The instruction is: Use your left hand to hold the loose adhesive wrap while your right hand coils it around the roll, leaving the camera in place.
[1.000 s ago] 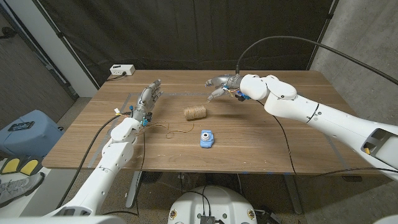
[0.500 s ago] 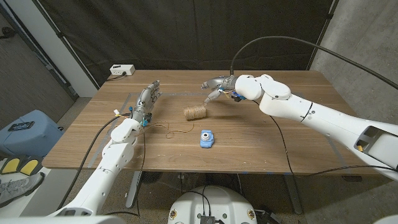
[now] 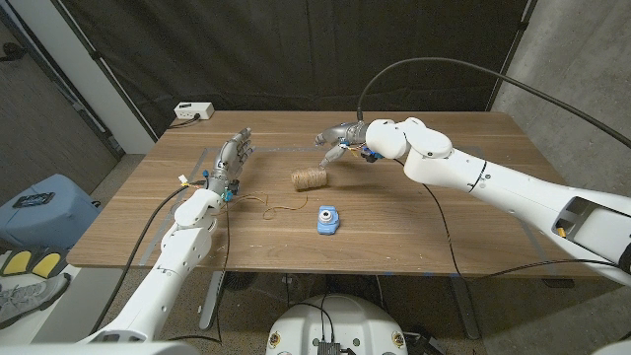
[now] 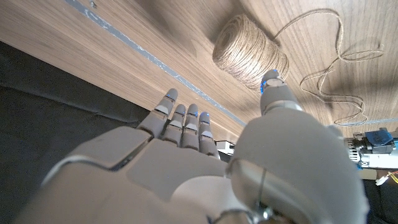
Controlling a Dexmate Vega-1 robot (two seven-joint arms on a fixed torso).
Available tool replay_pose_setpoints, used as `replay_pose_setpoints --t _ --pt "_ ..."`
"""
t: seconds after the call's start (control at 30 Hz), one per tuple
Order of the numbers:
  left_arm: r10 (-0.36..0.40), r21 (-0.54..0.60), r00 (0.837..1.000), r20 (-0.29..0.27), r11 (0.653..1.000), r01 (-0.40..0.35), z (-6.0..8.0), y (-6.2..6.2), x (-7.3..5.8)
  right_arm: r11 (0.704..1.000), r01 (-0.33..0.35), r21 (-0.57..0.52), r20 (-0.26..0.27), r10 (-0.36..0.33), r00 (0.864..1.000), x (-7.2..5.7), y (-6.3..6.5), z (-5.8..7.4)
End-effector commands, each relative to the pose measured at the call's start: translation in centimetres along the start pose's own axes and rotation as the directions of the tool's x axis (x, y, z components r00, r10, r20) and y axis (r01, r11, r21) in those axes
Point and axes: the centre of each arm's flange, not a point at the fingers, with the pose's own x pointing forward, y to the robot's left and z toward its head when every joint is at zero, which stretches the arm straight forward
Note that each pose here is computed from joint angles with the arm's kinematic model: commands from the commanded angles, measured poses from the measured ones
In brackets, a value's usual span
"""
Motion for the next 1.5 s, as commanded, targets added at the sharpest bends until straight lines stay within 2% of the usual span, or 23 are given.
replay_pose_setpoints --t 0.03,0.43,0.7,1.03,1.5 --pt "0.008 -0.010 1.000 0.002 1.000 -0.008 -0.2 0.4 -0.5 1.000 -0.016 -0.020 0.006 0.016 1.000 0.7 0.6 1.0" --pt "0.010 -0.006 1.000 0.003 1.000 -0.010 0.0 0.6 -1.0 0.999 -0.014 -0.034 0.010 0.014 1.000 1.5 1.1 1.4" --pt "0.003 -0.007 1.000 0.005 1.000 -0.003 0.1 0.2 -1.0 0.999 -0.011 -0.045 0.015 0.011 1.000 2.2 1.2 1.2" --pt "0.009 -0.013 1.000 0.000 1.000 -0.009 -0.2 0.0 -0.9 0.998 -0.036 -0.057 0.023 0.038 0.999 3.0 1.5 0.8" --pt "0.014 -0.021 1.000 -0.009 1.000 -0.014 -0.6 -0.2 -0.7 0.994 -0.087 -0.071 -0.001 0.087 0.996 4.1 2.0 0.0"
